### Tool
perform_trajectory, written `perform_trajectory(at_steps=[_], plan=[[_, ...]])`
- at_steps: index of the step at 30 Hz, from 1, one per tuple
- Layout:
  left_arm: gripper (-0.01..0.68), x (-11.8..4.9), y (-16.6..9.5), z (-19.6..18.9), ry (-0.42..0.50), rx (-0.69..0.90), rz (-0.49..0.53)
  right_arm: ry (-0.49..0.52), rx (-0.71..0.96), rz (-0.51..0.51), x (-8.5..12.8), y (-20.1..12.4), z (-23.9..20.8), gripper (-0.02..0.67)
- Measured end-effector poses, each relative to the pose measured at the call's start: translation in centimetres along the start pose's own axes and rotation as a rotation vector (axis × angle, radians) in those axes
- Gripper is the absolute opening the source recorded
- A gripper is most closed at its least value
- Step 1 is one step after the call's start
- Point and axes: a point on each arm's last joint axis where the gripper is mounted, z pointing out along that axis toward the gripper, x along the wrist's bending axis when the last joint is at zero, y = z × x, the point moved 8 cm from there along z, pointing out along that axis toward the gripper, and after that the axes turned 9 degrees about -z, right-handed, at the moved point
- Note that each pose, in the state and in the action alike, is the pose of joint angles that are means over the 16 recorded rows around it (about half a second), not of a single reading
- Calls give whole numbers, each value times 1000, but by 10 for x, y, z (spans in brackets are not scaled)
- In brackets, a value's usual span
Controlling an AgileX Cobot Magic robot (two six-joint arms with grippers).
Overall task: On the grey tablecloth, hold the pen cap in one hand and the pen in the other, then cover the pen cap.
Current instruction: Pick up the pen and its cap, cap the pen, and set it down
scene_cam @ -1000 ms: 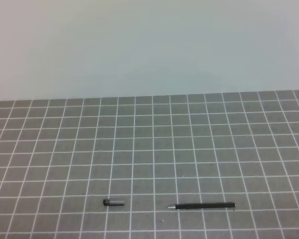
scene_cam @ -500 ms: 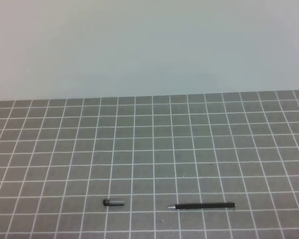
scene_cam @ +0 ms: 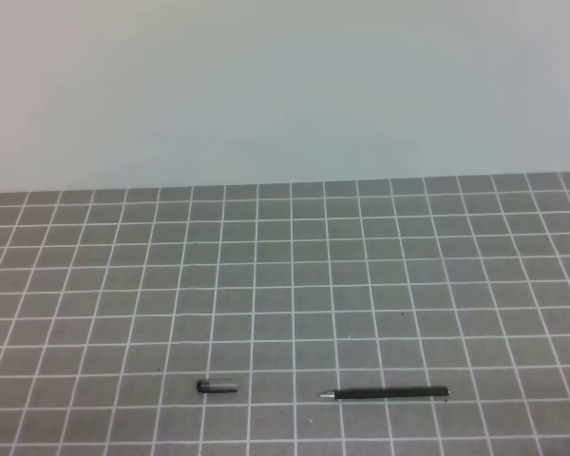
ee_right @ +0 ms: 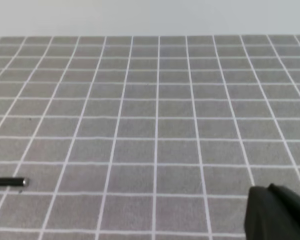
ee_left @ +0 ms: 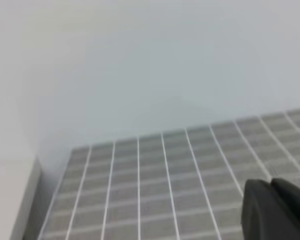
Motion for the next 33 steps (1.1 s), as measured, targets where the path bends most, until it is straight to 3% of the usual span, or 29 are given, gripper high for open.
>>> perform_trajectory(at_steps=[16, 33], plan=[[-3, -4, 28, -2, -16, -166, 69, -50, -234, 8, -9, 40, -5, -3], [-3, -14, 96, -30, -112, -590, -88, -119, -559, 11, -20, 90, -27, -4]])
